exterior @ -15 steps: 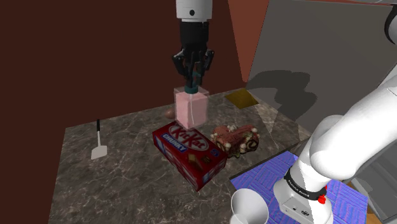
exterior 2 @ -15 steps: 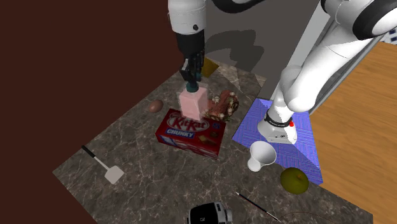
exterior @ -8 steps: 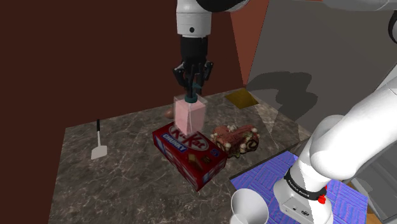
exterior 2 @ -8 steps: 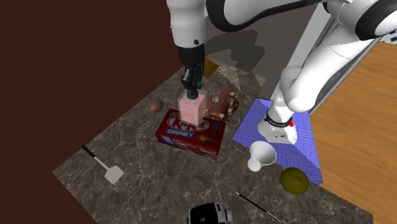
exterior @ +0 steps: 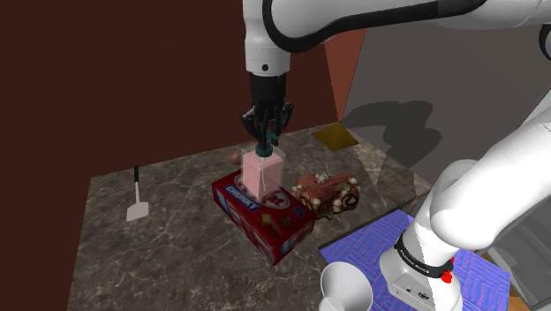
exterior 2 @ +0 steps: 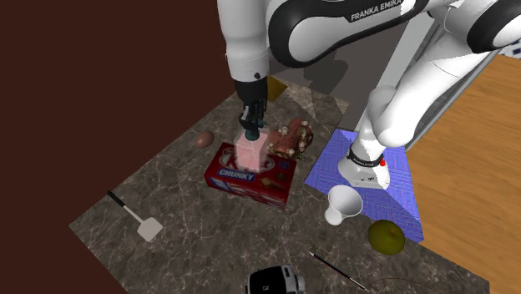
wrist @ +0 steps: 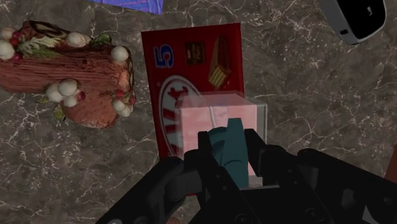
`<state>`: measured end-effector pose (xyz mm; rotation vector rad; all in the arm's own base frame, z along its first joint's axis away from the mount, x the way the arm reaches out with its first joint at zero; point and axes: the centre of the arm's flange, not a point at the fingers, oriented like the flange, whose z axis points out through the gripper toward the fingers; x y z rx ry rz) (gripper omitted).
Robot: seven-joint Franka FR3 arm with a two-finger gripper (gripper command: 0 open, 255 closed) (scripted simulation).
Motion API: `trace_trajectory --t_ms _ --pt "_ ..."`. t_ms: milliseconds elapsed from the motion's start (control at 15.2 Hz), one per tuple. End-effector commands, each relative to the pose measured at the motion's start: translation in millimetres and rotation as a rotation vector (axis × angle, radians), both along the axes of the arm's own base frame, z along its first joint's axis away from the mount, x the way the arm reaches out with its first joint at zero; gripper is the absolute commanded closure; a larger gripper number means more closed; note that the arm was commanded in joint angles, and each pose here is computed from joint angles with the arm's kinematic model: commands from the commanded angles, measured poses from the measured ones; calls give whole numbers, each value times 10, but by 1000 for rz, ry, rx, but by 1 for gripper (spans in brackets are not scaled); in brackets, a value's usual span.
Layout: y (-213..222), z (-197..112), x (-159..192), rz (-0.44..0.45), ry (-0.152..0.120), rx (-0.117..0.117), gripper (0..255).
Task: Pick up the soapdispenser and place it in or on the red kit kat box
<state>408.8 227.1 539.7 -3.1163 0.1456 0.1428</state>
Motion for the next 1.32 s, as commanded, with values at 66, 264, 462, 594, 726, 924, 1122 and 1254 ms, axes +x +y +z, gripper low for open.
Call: trace_trajectory --t_ms 66,264,462,594,726,924,1122,1254 --pt "1 -158 -5 0 -1 0 255" --pt "1 -317 -5 0 -1 0 255" --pt "1 -445 -6 0 -1 0 255" --pt "1 -445 -5 0 -1 0 255" --pt "1 -445 -5 0 -1 0 255" --pt "1 -445 -5 0 -1 0 255" --pt "1 -445 -5 0 -1 0 0" --pt "1 -445 -5 0 -1 0 0"
